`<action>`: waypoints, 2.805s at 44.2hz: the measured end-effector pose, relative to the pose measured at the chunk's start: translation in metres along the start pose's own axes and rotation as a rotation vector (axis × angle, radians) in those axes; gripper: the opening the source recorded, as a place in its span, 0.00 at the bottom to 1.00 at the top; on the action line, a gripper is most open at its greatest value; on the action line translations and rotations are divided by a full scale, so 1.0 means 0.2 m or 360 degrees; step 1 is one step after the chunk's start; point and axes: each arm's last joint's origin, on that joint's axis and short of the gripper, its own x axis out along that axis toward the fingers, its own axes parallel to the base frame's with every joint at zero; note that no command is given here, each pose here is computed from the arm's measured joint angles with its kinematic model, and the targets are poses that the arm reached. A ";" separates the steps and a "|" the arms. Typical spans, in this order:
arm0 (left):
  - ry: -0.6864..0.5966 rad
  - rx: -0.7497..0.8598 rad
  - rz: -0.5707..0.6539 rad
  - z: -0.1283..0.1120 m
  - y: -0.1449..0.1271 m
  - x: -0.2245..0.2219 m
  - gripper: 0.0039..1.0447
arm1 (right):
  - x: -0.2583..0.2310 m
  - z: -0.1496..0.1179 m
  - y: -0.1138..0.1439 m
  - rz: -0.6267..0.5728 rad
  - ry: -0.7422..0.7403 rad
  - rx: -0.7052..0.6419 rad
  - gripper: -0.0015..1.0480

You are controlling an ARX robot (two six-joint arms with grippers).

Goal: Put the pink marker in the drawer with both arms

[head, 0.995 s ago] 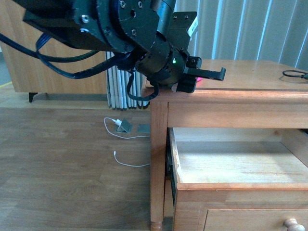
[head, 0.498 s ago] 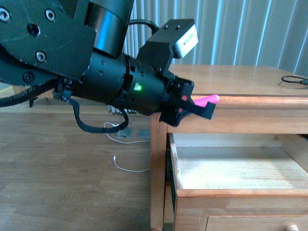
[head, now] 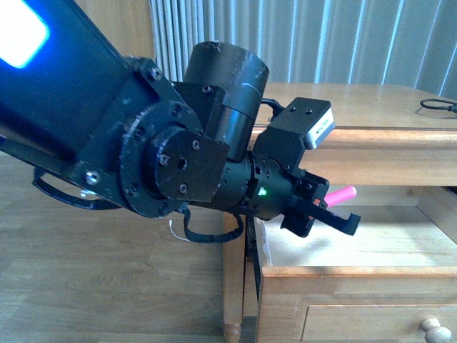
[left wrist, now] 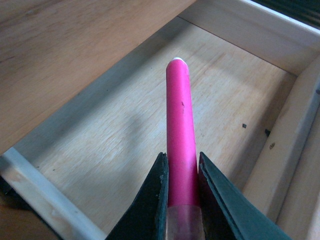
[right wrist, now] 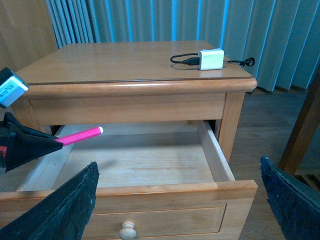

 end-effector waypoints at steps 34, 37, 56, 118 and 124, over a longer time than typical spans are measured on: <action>0.0019 -0.0123 0.0218 -0.01 -0.03 -0.05 0.87 | 0.00 0.00 0.00 0.0000 0.0000 0.0000 0.92; -0.0003 -0.0129 0.0314 0.02 -0.02 -0.14 0.96 | 0.00 0.00 0.00 0.0000 0.0000 0.0000 0.92; -0.0140 -0.0168 0.0840 0.04 -0.04 -0.65 0.94 | 0.00 0.00 0.00 0.0000 0.0000 0.0000 0.92; -0.0605 -0.0327 0.1351 -0.64 -0.41 -1.69 0.32 | 0.00 0.00 0.00 0.0000 0.0000 0.0000 0.92; -0.0600 -0.0330 0.1406 -0.67 -0.39 -1.70 0.03 | 0.00 0.00 0.00 0.0000 0.0000 0.0000 0.92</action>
